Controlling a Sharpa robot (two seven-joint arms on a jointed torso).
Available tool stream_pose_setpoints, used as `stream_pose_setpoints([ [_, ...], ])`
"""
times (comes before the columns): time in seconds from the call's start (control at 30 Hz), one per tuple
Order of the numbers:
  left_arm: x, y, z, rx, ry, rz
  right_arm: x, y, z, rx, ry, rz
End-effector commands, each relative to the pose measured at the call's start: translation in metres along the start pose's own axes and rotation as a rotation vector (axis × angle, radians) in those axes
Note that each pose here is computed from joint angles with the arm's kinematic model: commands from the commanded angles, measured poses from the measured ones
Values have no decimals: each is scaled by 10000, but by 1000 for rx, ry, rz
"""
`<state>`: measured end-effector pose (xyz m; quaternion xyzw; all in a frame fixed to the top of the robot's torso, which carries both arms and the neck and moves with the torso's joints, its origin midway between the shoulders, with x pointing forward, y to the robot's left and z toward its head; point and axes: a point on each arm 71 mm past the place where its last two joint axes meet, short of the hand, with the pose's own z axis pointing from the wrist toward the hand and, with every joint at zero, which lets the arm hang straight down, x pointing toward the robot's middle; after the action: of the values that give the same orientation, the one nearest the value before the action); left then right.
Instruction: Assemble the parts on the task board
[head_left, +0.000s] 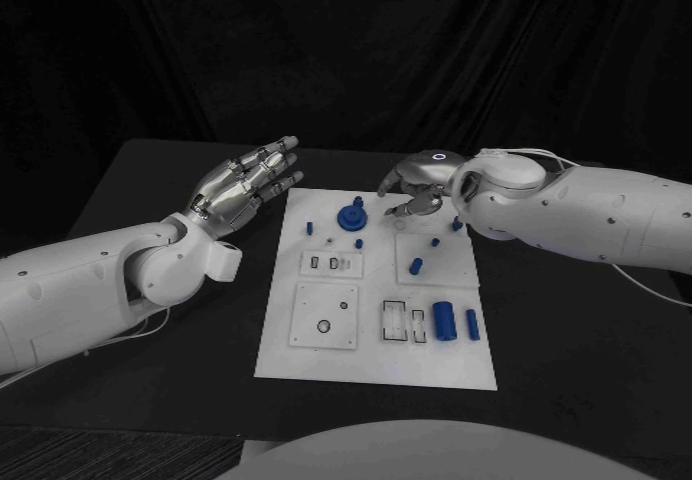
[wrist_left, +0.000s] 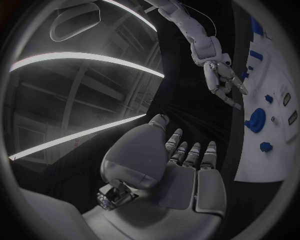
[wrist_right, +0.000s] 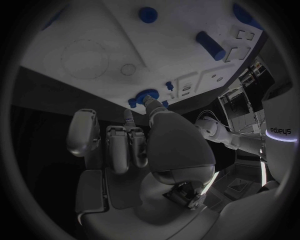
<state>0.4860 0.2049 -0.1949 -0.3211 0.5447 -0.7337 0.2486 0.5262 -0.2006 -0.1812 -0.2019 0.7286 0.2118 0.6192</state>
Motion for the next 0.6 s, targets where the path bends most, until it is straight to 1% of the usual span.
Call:
stream_pose_setpoints([
  [0.03,9,-4,-4,9,7,-7,-182,-78,-127,-5,-142,-10],
  [0.17,0,-4,-9,9,4,-5,-267,-247,-331,38,-168,-12],
  [0.3,1,-3,-11,9,3,-5,-284,-391,-488,81,-166,-7],
  [0.43,-5,-2,-24,9,1,-6,-257,-503,-589,117,-151,-1],
  [0.6,-7,4,-39,7,-1,-7,-166,-616,-724,152,-138,11],
])
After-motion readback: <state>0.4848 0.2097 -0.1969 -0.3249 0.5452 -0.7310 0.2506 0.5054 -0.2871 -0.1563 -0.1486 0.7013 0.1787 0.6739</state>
